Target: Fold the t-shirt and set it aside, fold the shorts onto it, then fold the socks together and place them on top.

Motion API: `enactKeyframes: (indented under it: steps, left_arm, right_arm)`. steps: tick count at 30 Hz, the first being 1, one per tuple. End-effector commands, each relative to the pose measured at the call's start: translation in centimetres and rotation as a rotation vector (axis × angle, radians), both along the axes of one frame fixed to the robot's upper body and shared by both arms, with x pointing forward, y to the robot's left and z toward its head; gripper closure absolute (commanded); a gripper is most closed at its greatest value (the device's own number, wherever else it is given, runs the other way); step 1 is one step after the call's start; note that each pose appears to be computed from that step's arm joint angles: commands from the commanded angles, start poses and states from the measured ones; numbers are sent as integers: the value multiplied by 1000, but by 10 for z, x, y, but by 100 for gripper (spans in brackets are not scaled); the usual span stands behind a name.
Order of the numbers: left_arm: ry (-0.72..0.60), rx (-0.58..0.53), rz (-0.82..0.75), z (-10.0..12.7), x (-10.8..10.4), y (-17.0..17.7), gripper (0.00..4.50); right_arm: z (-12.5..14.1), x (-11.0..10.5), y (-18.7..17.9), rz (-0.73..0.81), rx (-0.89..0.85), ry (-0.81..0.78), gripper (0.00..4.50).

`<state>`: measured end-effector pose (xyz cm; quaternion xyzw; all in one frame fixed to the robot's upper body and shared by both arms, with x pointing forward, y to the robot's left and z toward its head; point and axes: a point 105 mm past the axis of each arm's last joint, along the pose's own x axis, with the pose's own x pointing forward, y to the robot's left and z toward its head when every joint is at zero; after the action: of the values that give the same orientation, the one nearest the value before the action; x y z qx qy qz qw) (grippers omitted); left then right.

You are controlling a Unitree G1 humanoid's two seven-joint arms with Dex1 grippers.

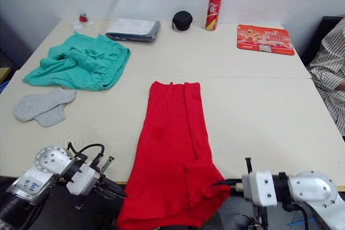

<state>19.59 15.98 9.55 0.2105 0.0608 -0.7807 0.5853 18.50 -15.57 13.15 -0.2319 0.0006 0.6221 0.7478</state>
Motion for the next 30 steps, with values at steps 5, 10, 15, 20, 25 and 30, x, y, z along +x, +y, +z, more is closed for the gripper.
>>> enactKeyframes:
  steps: [5, 10, 15, 20, 25, 30]
  left_arm:
    - [161, -229, 371, 56, 67, 3, 446]
    - [244, -357, 612, 75, 131, 0, 446]
    - [236, -446, 811, 82, 186, -7, 446]
    - [236, -463, 952, 78, 212, -4, 446]
    - [280, -494, 1022, 66, 216, 5, 446]
    - [293, -493, 1061, 57, 214, 13, 446]
  right_arm:
    - [47, 54, 0, -163, 213, 75, 450]
    - [64, 123, -2, -347, 365, 57, 450]
    - [61, 188, -6, -510, 375, -28, 450]
    - [45, 218, 0, -576, 364, 56, 450]
    - [41, 223, 19, -521, 367, 50, 450]
    - [41, 225, 26, -505, 376, 35, 450]
